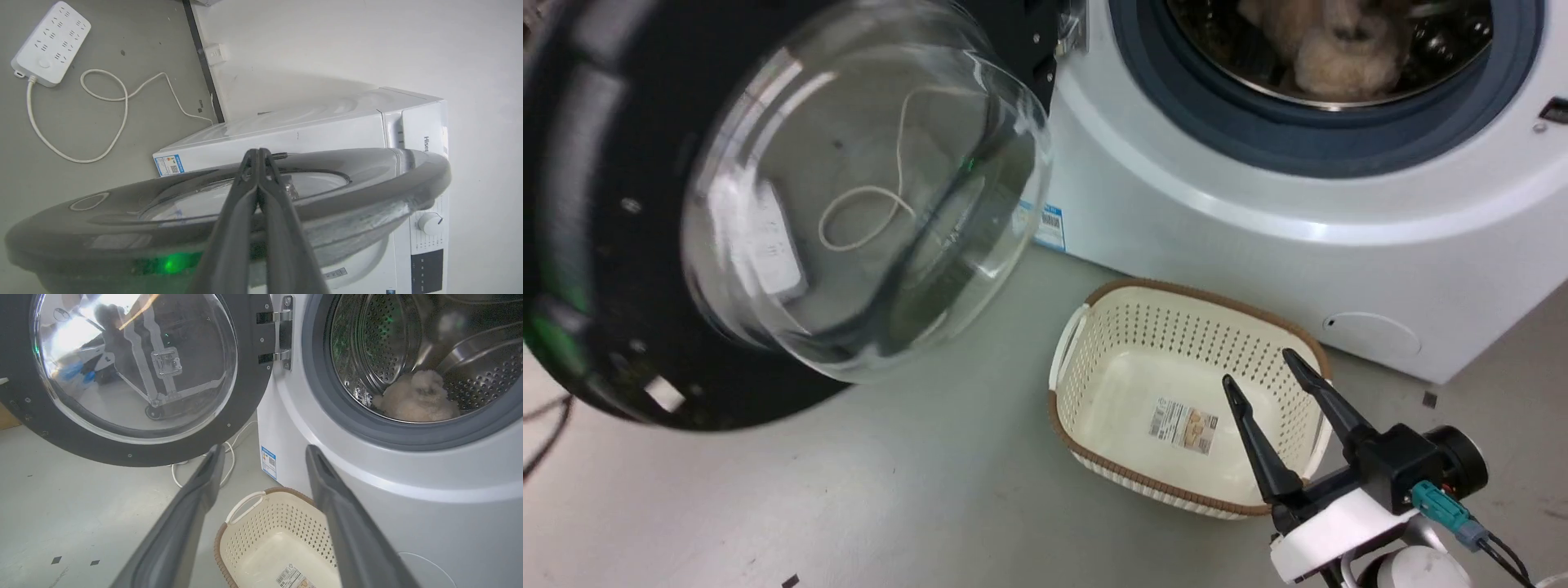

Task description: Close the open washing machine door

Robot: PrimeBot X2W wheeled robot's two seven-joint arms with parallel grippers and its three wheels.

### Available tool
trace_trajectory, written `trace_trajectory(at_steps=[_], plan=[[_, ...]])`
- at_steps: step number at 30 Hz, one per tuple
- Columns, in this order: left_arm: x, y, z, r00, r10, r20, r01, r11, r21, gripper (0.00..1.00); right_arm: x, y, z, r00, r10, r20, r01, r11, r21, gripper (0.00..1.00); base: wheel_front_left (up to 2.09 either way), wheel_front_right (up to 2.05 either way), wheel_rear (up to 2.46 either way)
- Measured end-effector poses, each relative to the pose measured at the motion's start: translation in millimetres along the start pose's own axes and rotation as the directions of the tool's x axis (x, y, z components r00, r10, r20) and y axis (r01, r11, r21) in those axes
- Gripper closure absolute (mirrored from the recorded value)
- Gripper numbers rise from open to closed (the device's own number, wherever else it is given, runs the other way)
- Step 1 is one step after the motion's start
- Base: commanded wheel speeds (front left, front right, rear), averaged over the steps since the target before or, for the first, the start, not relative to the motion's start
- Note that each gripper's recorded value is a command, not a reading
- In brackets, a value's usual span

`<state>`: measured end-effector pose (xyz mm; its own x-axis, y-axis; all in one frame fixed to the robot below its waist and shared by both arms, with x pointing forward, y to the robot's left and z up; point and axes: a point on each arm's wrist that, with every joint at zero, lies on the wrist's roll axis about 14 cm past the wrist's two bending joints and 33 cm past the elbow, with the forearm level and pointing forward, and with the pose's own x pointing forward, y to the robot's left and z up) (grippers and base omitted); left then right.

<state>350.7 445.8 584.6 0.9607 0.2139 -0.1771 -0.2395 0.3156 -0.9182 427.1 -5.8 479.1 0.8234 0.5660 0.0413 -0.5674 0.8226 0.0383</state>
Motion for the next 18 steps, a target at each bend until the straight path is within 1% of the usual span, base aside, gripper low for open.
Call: trace_trajectory(at_steps=[4, 7, 10, 14, 18], plan=[[-10, -5, -36, 0.990, -0.063, -0.127, 0.059, 0.998, -0.029, 1.00, -3, -2, 12, 1.000, -0.017, 0.026, 0.017, 1.000, -0.013, 0.00, 0.00, 0.00, 0.00], [-20, -11, -69, 0.964, -0.116, -0.240, 0.102, 0.992, -0.071, 1.00, -9, -4, 20, 0.999, -0.036, 0.039, 0.037, 0.999, -0.017, 0.00, 0.00, 0.00, 0.00], [-34, -16, -102, 0.924, -0.158, -0.348, 0.131, 0.986, -0.100, 1.00, -16, -6, 25, 0.997, -0.058, 0.048, 0.059, 0.998, -0.021, 0.00, 0.00, 0.00, 0.00], [-51, -26, -146, 0.865, -0.206, -0.458, 0.163, 0.978, -0.134, 1.00, -26, -12, 32, 0.994, -0.093, 0.060, 0.095, 0.995, -0.027, 0.00, 0.00, 0.00, 0.00], [-64, -36, -191, 0.792, -0.241, -0.561, 0.181, 0.970, -0.161, 1.00, -37, -21, 34, 0.989, -0.132, 0.061, 0.134, 0.990, -0.034, 0.00, 0.00, 0.00, 0.00]])
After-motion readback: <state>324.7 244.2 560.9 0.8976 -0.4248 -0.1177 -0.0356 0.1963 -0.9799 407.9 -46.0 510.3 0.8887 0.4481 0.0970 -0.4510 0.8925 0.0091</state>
